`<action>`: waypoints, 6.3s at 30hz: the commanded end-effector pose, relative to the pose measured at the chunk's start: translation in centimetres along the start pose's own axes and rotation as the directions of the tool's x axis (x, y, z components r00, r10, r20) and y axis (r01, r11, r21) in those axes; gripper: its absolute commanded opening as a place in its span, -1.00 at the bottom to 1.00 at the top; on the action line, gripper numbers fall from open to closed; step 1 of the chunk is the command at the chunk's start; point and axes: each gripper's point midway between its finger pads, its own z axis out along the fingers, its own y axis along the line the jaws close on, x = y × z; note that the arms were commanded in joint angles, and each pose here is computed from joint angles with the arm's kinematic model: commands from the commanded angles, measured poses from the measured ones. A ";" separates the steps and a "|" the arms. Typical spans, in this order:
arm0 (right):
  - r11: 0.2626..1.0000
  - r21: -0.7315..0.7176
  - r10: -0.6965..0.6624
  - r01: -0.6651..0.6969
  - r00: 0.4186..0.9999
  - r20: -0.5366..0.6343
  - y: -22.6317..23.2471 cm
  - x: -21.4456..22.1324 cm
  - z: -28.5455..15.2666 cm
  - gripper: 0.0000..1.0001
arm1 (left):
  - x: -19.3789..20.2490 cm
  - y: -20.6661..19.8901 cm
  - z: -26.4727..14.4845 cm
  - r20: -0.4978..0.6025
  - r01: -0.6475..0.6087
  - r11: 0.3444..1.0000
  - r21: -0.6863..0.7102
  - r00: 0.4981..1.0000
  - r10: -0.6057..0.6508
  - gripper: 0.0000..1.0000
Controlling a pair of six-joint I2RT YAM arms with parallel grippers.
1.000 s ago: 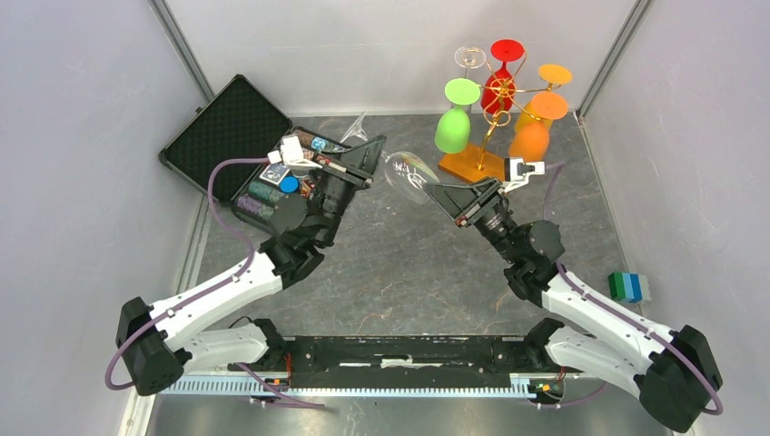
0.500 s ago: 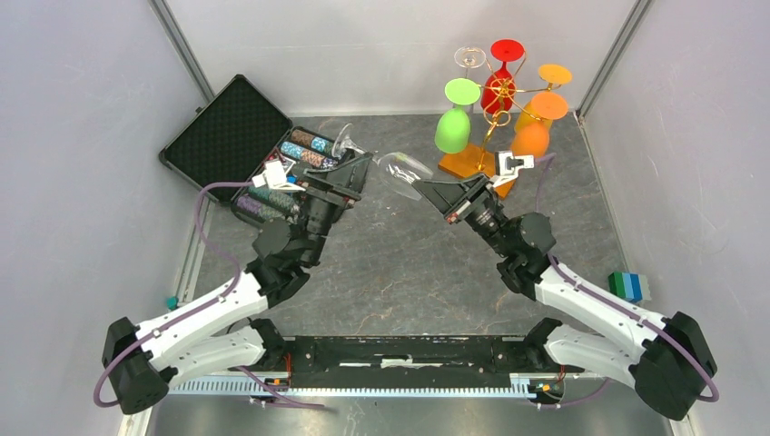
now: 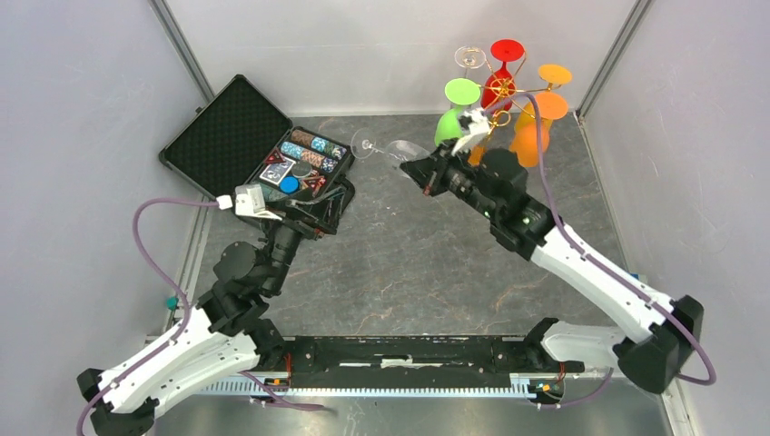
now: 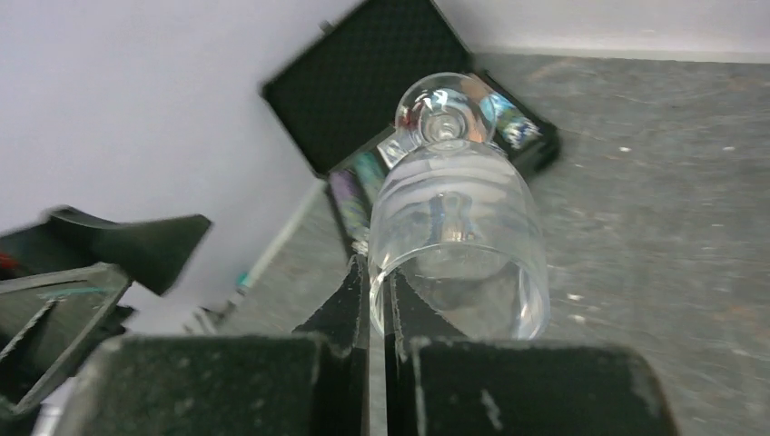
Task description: Take the wine glass off the wine glass rack
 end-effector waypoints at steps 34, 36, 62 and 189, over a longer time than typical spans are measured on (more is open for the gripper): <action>0.720 -0.167 -0.521 0.674 0.365 -0.772 -5.2 14.2 7.7 -1.00 | -3.2 9.9 -4.3 -0.290 -0.505 0.725 -0.469 0.863 0.414 1.00; 0.728 -0.188 -0.516 0.660 0.347 -0.783 -5.3 14.8 7.3 -1.00 | -3.2 9.9 -4.3 -0.290 -0.505 0.727 -0.466 0.863 0.414 1.00; 0.740 -0.122 -0.502 0.662 0.422 -0.755 -6.8 14.7 11.0 -0.38 | -2.3 9.1 -4.0 -0.291 -0.485 0.771 -0.414 0.872 0.392 1.00; 0.898 0.236 0.228 -0.372 0.850 0.475 -24.0 -18.6 -12.6 -0.96 | 2.0 0.6 -1.5 -0.301 -0.301 0.954 0.018 0.908 0.292 1.00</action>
